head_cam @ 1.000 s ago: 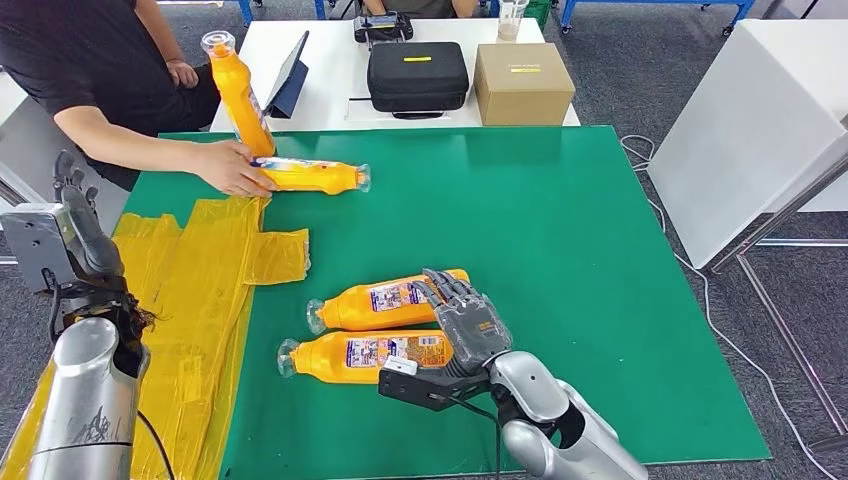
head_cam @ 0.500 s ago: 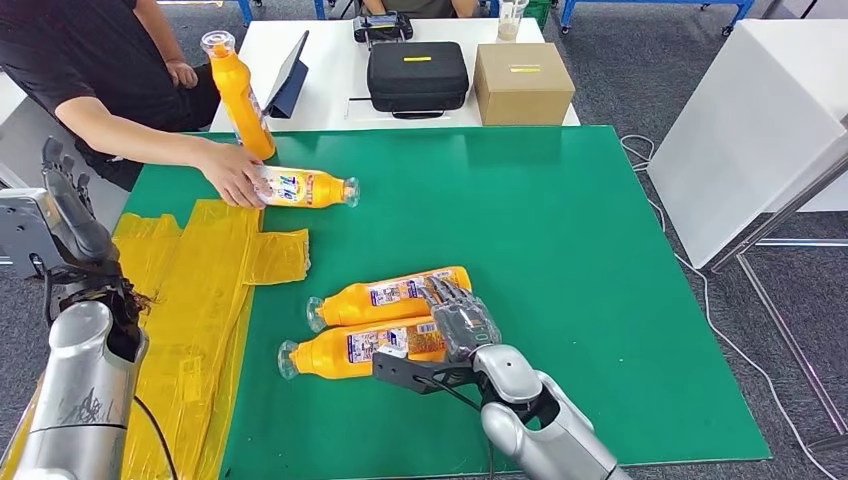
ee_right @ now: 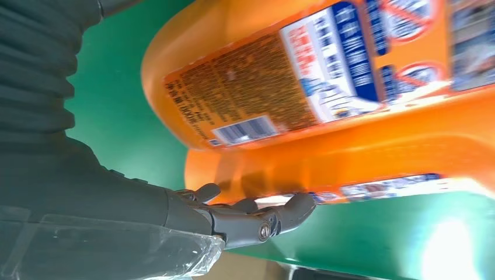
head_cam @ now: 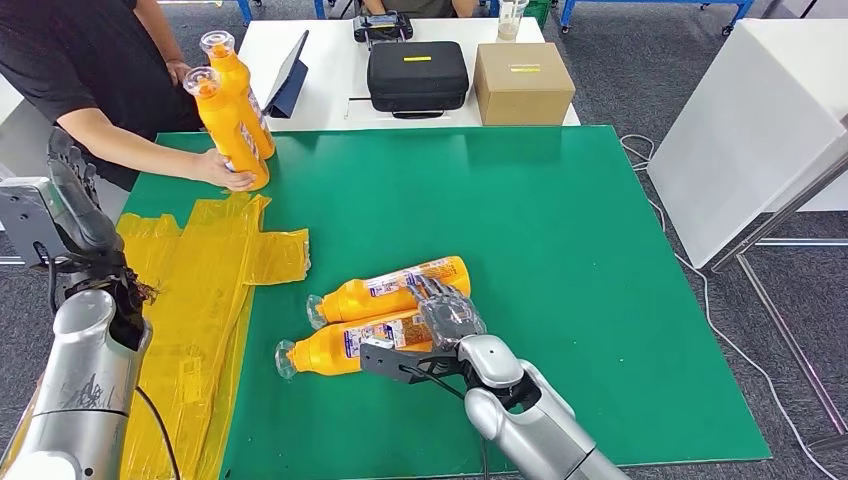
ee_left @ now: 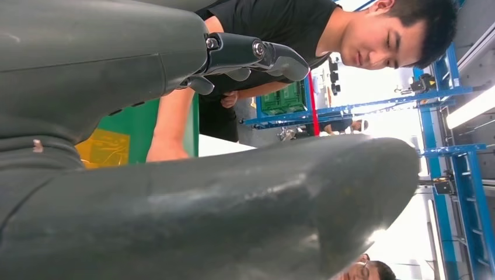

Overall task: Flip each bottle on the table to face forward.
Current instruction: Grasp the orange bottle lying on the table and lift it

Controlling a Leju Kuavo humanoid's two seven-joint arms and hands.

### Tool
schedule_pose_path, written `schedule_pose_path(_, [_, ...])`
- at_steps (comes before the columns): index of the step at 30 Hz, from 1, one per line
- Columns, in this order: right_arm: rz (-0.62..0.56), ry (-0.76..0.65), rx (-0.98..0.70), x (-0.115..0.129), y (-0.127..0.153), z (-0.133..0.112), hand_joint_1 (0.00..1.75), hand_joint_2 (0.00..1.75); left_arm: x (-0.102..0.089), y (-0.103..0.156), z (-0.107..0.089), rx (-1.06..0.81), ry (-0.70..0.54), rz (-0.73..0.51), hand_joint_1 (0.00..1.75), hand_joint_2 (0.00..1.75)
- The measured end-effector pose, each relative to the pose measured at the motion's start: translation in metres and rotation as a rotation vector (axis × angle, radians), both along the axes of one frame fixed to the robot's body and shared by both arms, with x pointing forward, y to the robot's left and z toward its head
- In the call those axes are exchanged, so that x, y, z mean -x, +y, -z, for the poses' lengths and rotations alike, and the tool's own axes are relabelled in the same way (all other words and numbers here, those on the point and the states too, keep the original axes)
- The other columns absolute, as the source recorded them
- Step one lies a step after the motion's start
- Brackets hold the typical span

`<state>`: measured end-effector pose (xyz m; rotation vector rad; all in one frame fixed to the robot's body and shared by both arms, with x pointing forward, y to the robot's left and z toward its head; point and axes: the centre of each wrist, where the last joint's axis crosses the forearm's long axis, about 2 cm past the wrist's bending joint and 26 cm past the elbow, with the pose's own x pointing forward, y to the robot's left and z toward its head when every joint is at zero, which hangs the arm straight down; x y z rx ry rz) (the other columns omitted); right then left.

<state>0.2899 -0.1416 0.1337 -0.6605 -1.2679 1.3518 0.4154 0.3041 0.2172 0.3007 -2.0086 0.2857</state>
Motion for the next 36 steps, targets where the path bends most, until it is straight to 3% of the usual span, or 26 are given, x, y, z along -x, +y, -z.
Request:
schedule_pose_path(10, [-0.06,-0.083,0.004,0.006,0.016,-0.014,0.0,1.75,-0.002,0.0,0.001,0.016,-0.008,-0.007,0.0,0.0])
schedule_pose_path(14, [-0.09,-0.119,-0.001,0.013,0.023,-0.026,0.0,0.0,-0.002,0.0,0.002,0.016,-0.01,-0.006,0.0,0.0])
schedule_pose_path(36, [-0.162,-0.085,0.024,0.032,0.03,-0.026,0.0,0.0,0.001,0.003,0.007,0.023,-0.013,-0.027,0.0,0.0])
